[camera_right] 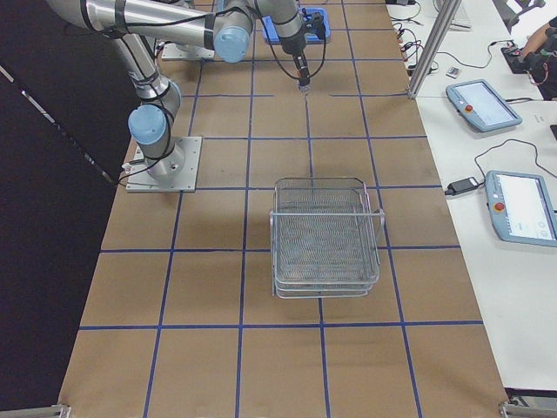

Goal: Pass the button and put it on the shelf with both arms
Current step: 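Carry the button with the right gripper over the wire-mesh basket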

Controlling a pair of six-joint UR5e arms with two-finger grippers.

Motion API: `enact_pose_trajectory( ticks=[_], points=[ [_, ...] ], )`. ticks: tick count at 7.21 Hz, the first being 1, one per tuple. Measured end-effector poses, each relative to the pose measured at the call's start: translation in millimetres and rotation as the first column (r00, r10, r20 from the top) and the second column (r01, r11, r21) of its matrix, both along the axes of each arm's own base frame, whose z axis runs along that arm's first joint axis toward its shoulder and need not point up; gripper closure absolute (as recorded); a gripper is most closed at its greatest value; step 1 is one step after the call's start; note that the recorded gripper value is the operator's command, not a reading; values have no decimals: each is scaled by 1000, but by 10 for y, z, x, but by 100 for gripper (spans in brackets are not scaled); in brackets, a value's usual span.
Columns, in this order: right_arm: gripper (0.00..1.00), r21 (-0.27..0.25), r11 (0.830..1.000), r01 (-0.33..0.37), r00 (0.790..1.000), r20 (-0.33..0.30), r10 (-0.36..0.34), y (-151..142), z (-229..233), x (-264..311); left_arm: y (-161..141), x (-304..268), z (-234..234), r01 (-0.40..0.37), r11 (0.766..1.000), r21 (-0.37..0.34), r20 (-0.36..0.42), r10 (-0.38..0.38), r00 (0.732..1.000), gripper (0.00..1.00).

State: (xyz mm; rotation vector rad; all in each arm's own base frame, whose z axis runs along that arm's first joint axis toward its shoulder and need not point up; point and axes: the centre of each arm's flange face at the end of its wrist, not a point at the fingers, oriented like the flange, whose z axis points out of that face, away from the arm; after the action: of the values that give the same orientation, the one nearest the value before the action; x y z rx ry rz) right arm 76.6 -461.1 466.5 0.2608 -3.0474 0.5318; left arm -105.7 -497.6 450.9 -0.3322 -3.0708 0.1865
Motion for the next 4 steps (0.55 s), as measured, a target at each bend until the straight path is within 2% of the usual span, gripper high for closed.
enact_pose_trajectory(
  ticks=[1,2,4],
  points=[
    [87,10,998,55,998,-44,-54,-34,67,-405,-9,36,123,-93,995,41,28,92,995,0],
    [87,41,996,74,994,-79,-71,-45,106,-872,-28,30,268,-146,986,80,46,143,989,0],
    [88,119,991,58,992,-118,-44,-33,-63,-1939,80,-224,500,-155,984,93,55,150,987,0]
  ],
)
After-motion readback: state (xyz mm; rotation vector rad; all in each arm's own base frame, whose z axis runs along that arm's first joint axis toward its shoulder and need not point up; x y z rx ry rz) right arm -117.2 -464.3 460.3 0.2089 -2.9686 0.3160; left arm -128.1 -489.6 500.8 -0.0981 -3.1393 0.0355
